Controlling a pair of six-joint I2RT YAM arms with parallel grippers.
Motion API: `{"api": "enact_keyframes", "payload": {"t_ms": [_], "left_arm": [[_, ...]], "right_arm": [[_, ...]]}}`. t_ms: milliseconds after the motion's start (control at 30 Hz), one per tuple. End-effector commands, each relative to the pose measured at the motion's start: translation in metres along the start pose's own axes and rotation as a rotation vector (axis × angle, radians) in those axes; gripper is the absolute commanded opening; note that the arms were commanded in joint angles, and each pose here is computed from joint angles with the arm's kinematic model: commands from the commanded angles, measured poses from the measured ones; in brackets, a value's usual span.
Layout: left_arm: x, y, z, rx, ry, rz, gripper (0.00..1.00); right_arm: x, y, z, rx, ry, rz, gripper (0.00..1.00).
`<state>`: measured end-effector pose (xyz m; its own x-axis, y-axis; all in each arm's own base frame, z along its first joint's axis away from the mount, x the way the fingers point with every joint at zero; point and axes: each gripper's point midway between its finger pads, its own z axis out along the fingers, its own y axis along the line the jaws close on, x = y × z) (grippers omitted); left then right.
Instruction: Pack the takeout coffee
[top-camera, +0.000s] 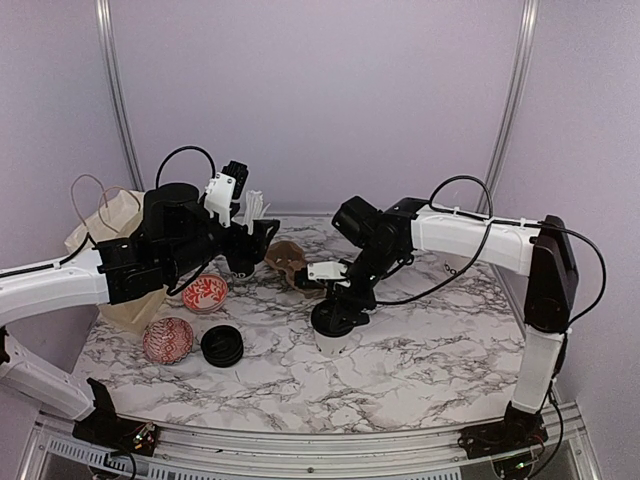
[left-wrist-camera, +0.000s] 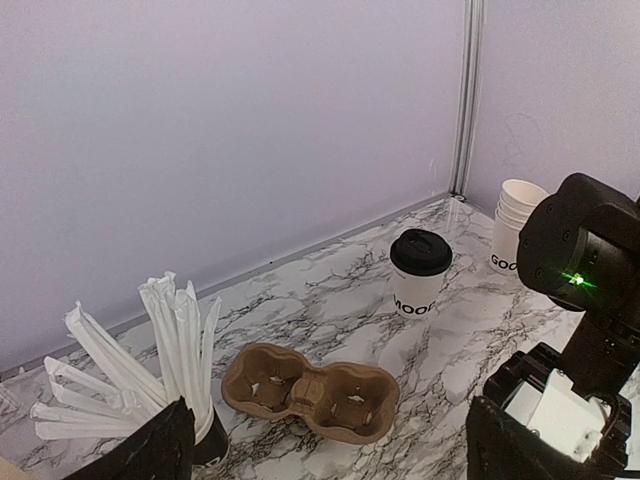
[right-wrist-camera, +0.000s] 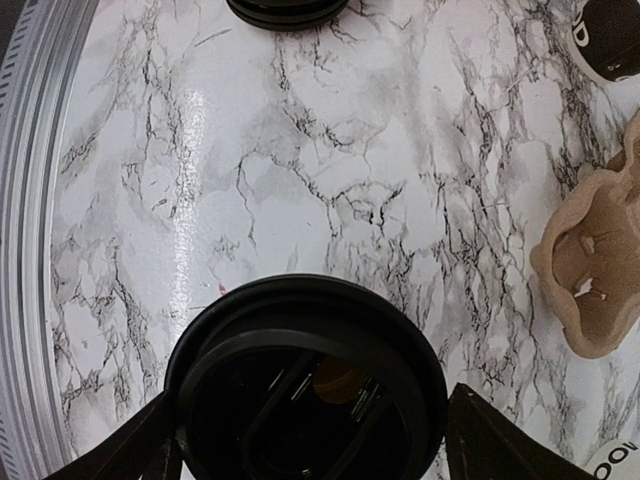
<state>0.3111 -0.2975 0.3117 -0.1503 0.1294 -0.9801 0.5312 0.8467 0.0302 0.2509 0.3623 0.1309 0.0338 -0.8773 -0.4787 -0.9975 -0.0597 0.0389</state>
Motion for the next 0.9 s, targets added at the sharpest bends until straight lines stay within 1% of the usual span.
{"api": "enact_keyframes", "payload": {"t_ms": [0,67,133,333,500,867], "left_arm": [[-0.012,-0.002,0.001,0.009,-0.019,0.003,0.95],[-0.013,-0.002,0.001,0.007,-0.019,0.003,0.95],[-0.013,-0.001,0.001,0.004,-0.018,0.032,0.95],[-0.013,-0.002,0.001,0.007,-0.017,0.035,0.95],[-0.014,-0.003,0.000,0.016,-0.016,0.038,0.94],[-0.012,-0.004,0.003,0.019,0.003,0.045,0.93]], "right_arm": [[-0.003,0.000,-0.008,0.033,0.002,0.009,0.83],[-0.005,0.000,-0.013,0.047,-0.003,0.014,0.81],[-0.005,-0.002,-0.019,0.063,-0.007,0.023,0.80],[0.004,-0.018,-0.051,0.118,-0.045,0.093,0.79],[0.042,-0.055,-0.090,0.198,-0.070,0.228,0.79],[0.139,-0.133,-0.159,0.432,-0.042,0.508,0.77]]}}
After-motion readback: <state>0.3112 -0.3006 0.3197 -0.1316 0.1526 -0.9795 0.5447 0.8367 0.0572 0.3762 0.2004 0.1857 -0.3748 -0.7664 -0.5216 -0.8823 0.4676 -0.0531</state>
